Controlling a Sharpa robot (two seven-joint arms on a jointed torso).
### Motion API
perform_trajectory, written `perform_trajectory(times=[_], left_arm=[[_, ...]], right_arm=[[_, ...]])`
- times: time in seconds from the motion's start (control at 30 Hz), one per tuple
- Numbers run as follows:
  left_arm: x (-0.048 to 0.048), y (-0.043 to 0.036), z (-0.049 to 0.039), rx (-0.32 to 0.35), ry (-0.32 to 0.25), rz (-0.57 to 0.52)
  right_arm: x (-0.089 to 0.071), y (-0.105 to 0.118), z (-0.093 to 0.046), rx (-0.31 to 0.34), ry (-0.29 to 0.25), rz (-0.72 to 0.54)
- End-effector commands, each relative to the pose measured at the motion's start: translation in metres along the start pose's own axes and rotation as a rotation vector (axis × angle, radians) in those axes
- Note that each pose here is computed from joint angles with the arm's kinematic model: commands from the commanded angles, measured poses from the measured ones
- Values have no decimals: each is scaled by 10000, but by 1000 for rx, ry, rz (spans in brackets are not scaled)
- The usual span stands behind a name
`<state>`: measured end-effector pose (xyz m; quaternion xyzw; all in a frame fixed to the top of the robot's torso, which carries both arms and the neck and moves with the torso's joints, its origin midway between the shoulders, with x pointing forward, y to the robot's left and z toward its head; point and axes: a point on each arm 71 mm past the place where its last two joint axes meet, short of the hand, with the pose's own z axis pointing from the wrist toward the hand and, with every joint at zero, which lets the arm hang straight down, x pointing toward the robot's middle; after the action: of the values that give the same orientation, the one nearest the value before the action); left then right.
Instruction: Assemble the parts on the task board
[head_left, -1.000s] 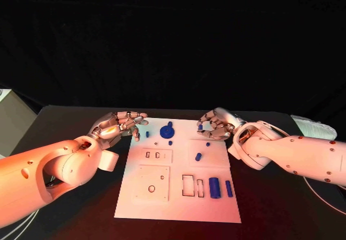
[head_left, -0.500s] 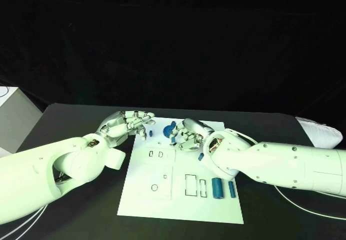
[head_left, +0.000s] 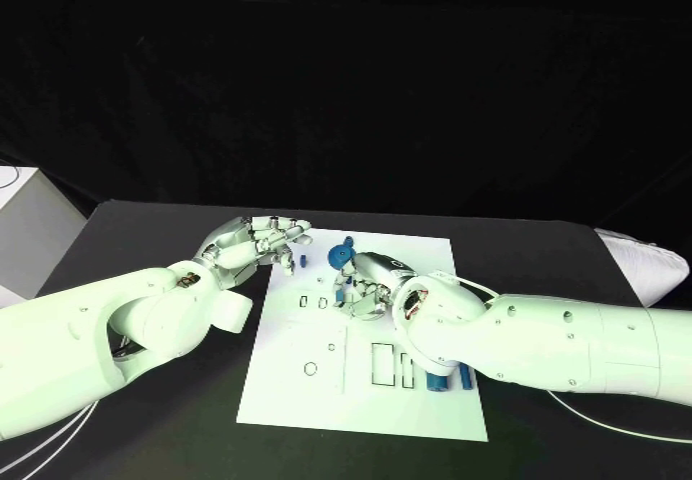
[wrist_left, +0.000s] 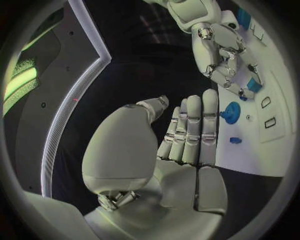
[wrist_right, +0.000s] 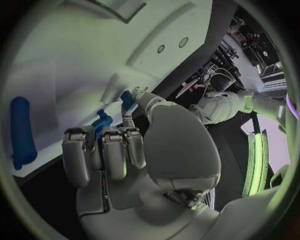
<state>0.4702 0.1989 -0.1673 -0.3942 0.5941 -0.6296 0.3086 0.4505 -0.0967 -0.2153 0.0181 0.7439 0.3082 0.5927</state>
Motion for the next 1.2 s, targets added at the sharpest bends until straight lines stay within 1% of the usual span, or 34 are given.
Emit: perform_trajectory(times=[0.03,0.3,0.5,0.9,1.2], left_arm=[[23,-7,1,3,17,-3],[17,-6,3,3,16,-3],[15,-4,4,3,16,-3],[1,-1,6,2,15,-2],[-4,4,10,0,14,-2]], right_arm=[[33,23,-5,-2,-6,-67],[119,93,-5,-27,-12,-73],[152,128,-19,-42,-20,-69],[154,173,-62,-68,-57,-54],[129,190,-72,-87,-101,-31]])
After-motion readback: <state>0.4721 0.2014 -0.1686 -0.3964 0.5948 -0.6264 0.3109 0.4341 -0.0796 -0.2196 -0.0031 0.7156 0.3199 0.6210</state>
